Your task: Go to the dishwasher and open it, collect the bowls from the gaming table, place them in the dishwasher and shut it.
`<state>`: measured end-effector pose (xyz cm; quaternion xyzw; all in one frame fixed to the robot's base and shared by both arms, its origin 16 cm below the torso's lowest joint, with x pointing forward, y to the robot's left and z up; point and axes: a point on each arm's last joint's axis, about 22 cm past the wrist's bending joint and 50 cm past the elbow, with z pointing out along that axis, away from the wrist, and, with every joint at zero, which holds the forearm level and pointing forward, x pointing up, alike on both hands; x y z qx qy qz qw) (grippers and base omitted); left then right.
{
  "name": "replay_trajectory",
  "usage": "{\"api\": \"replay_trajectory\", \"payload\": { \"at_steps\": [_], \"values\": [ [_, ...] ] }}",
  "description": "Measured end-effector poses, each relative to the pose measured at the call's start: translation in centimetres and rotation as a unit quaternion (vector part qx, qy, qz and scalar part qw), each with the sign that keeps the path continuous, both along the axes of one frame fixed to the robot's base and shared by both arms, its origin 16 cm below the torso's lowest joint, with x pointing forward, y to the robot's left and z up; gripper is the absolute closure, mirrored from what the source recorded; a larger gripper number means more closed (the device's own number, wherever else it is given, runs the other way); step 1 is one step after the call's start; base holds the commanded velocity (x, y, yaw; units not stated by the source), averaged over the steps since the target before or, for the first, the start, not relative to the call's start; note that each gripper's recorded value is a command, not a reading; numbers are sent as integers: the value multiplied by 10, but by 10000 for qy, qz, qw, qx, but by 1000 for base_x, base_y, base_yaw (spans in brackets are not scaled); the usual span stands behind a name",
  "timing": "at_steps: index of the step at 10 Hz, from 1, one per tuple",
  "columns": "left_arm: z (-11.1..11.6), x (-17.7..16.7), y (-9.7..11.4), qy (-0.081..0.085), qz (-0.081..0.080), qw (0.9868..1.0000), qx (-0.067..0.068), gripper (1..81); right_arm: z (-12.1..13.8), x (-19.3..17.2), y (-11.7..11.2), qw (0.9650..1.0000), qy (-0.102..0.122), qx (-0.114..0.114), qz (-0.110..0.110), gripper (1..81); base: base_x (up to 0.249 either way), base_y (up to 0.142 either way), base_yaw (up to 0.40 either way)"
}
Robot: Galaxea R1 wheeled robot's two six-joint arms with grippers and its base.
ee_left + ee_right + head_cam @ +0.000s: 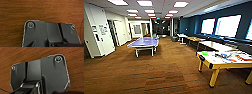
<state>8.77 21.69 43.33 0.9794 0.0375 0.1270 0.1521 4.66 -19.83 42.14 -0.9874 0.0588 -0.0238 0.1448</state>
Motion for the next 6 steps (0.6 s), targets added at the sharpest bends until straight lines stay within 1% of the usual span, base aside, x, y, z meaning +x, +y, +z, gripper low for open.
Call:
{"api": "replay_trajectory", "payload": {
  "at_steps": [6],
  "values": [
    [0,-1,0,6,2,10000,-1,10,0,0,0,10000,2,0,2,10,206,0,0]
  ]
}}
